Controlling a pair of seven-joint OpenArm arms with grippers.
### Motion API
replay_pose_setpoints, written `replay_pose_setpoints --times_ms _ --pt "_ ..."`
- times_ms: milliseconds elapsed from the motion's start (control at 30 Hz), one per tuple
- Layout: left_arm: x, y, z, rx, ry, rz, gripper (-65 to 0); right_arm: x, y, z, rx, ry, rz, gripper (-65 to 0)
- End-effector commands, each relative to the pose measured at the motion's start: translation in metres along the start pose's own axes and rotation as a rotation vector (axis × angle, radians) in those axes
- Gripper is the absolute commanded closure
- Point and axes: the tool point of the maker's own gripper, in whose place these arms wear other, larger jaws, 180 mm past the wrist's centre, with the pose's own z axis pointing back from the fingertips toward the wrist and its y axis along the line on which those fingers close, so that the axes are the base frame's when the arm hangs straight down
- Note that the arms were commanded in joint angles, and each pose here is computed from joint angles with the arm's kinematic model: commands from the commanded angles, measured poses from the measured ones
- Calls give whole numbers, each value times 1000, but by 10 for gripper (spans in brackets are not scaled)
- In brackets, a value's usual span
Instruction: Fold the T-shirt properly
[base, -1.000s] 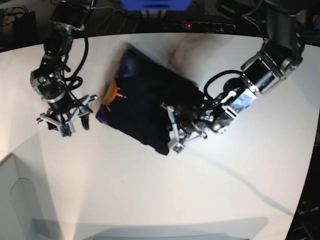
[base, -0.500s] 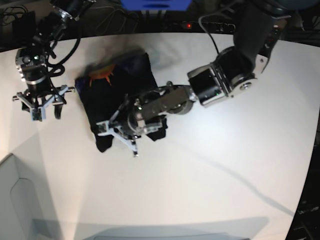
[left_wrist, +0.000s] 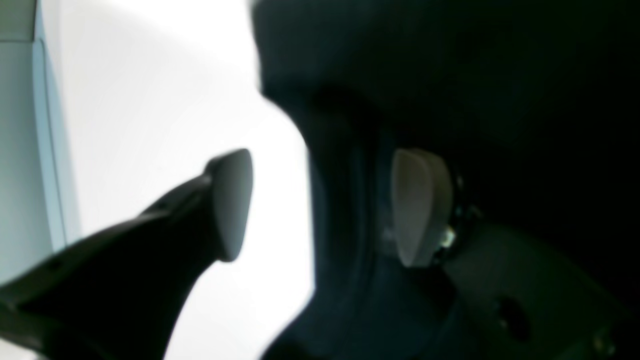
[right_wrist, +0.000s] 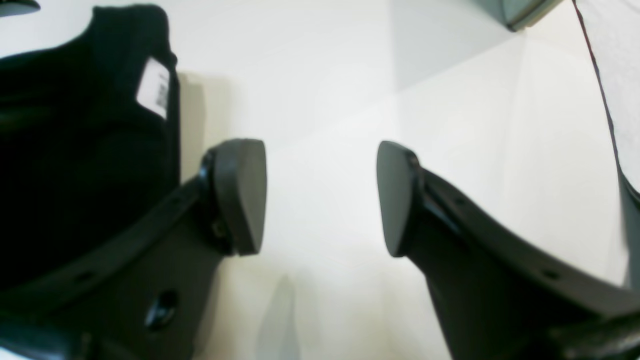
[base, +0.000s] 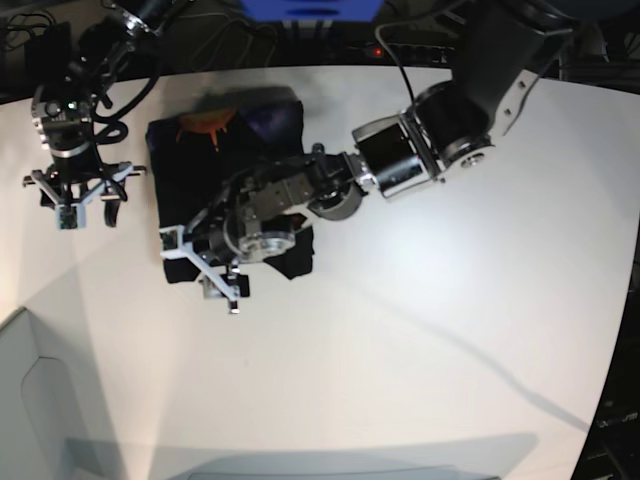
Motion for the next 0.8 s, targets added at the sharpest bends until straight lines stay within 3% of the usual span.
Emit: replay_pose_setpoints --times_ms 0,100,200,333,433,633,767 --pt "22 42 15 103 -67 11 -423 16 -4 3 -11 -59 2 -352" --pt "35 79 41 202 -139 75 -423 16 0 3 -5 -67 -11 -352" --pt "14 111 71 312 -160 146 -423 21 2 4 -3 -75 -7 -350" --pt "-55 142 123 464 -120 277 -423 30 10 10 -6 -103 -20 -348" --pt "-128 144 158 555 -20 388 -423 20 10 13 -3 -77 -19 -314" --pt "-274 114 227 712 247 656 -422 -12 20 12 30 0 -46 -173" --pt "-326 90 264 810 345 817 -422 -24 23 14 38 31 -46 -108"
